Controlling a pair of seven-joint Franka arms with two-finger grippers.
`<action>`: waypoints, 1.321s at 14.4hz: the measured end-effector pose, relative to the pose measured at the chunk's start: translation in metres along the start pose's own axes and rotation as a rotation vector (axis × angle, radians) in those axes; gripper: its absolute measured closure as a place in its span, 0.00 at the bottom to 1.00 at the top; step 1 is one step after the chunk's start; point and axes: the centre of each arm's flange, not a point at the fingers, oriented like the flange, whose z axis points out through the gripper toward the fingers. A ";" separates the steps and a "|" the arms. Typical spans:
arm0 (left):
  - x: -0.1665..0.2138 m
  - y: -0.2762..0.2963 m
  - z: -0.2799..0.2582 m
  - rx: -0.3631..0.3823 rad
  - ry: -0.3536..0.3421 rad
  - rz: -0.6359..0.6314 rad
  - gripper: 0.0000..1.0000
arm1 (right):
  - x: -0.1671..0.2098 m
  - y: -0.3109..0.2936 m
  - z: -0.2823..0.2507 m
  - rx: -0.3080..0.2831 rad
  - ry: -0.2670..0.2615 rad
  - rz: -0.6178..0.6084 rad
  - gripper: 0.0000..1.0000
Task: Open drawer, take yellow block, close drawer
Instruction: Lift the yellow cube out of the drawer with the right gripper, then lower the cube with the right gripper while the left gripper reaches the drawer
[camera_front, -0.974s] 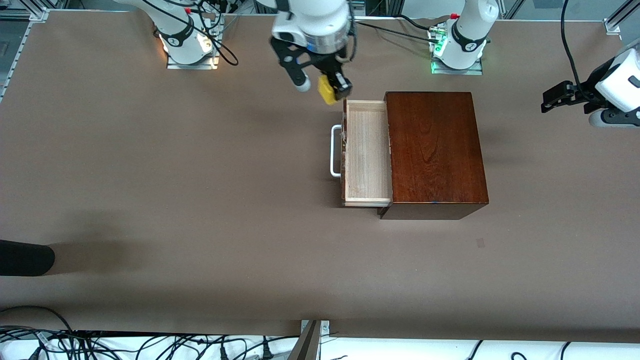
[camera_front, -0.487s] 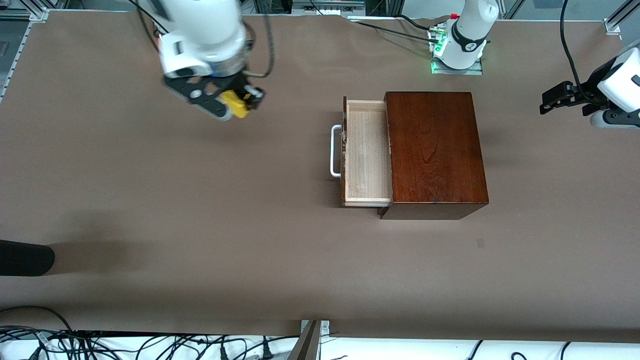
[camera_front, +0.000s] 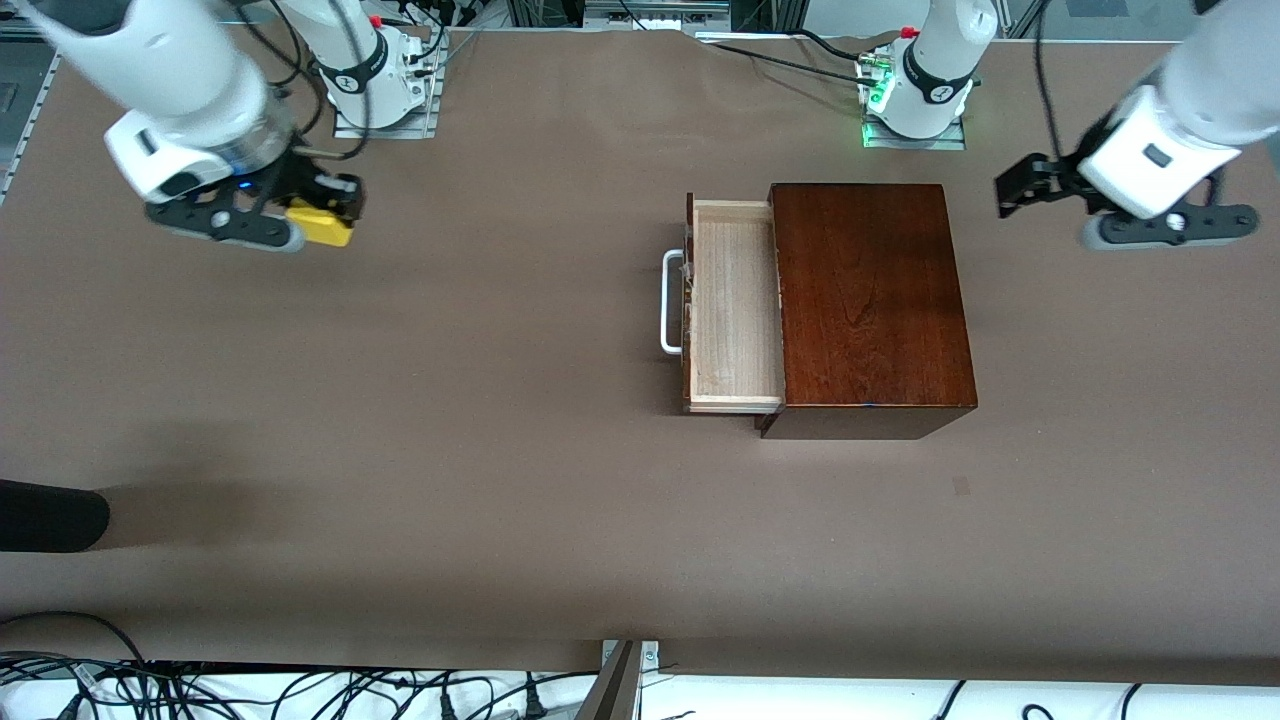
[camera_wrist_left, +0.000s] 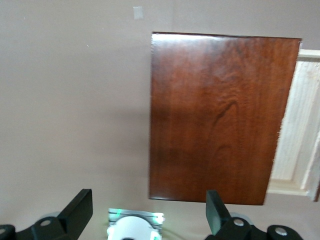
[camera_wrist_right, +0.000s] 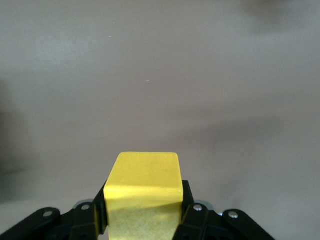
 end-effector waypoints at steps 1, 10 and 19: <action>-0.005 0.018 0.001 0.005 -0.001 -0.027 0.00 | 0.008 0.020 0.011 0.009 0.001 -0.028 0.44; -0.061 0.235 0.073 0.019 -0.036 -0.338 0.00 | 0.051 0.025 0.145 -0.011 0.027 -0.098 0.44; -0.051 0.371 0.184 -0.073 -0.026 -0.682 0.00 | 0.069 0.047 0.263 0.004 0.007 -0.125 0.44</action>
